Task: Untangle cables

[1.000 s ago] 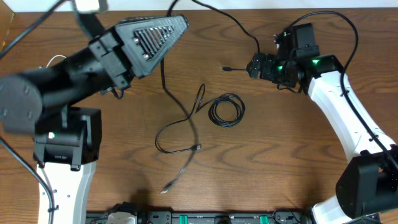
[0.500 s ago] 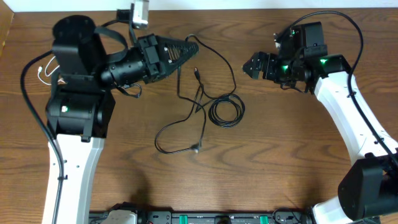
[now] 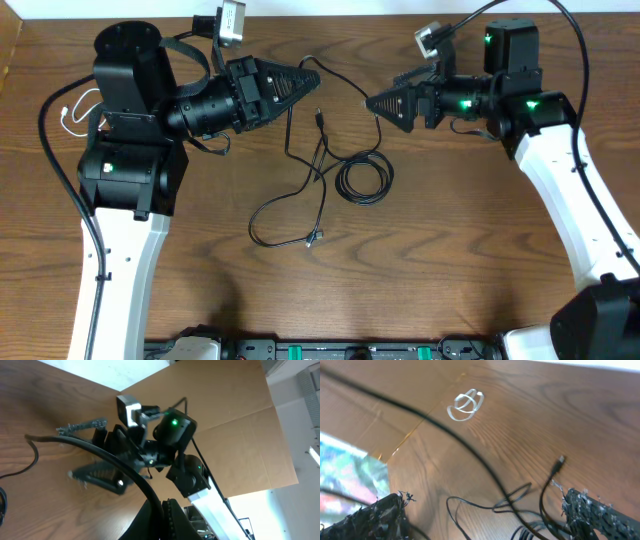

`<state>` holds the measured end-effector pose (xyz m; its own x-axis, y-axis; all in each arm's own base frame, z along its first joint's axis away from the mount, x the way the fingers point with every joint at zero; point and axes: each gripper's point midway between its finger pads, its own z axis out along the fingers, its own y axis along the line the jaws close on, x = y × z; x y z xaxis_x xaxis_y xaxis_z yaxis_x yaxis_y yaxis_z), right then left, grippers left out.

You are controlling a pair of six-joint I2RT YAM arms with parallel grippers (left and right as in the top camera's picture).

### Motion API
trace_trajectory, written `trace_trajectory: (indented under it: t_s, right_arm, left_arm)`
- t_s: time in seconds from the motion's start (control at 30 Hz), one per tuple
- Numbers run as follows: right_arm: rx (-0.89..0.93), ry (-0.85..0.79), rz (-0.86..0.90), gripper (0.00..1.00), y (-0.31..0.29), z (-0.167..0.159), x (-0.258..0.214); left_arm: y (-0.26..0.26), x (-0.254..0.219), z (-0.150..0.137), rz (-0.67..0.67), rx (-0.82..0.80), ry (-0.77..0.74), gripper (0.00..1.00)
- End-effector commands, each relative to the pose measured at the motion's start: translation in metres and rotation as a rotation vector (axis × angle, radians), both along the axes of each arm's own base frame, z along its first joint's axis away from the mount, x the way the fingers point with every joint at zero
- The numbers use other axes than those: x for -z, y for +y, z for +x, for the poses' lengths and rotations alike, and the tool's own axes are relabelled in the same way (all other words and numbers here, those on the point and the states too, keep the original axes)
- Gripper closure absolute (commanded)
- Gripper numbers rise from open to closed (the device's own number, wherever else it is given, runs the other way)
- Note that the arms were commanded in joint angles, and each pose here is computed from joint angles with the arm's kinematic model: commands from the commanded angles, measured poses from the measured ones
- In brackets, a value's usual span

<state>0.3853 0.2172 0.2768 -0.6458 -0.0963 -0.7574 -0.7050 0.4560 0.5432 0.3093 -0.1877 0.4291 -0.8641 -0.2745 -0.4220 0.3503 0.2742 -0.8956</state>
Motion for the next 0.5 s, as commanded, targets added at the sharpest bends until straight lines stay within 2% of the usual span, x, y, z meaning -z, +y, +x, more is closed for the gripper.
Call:
trace_trajectory:
  t_s: [0.0,0.1,0.2,0.27,0.47]
  right_arm:
    - [-0.153,-0.150,-0.002,0.01,0.022,-0.022,-0.011]
    - [-0.168,-0.185,-0.073,0.01,0.034,-0.026,0.001]
    - [-0.079,-0.189,-0.201,0.04,0.033,-0.014,0.019]
    - [-0.014,-0.196,-0.279,0.09,0.030,-0.006,0.028]
    - [0.156,-0.191,-0.407,0.09,0.008,0.017,0.040]
  left_arm:
    - [0.000,-0.004,-0.002,0.004,0.000,-0.027,0.93]
    - [-0.002,-0.004,-0.003,-0.009,0.005,0.008,0.92]
    - [-0.008,-0.004,-0.007,-0.009,0.022,0.007,0.92]
    - [-0.012,-0.004,-0.010,-0.009,0.036,0.008,0.93]
    - [-0.015,-0.006,-0.014,-0.020,0.048,0.028,0.92]
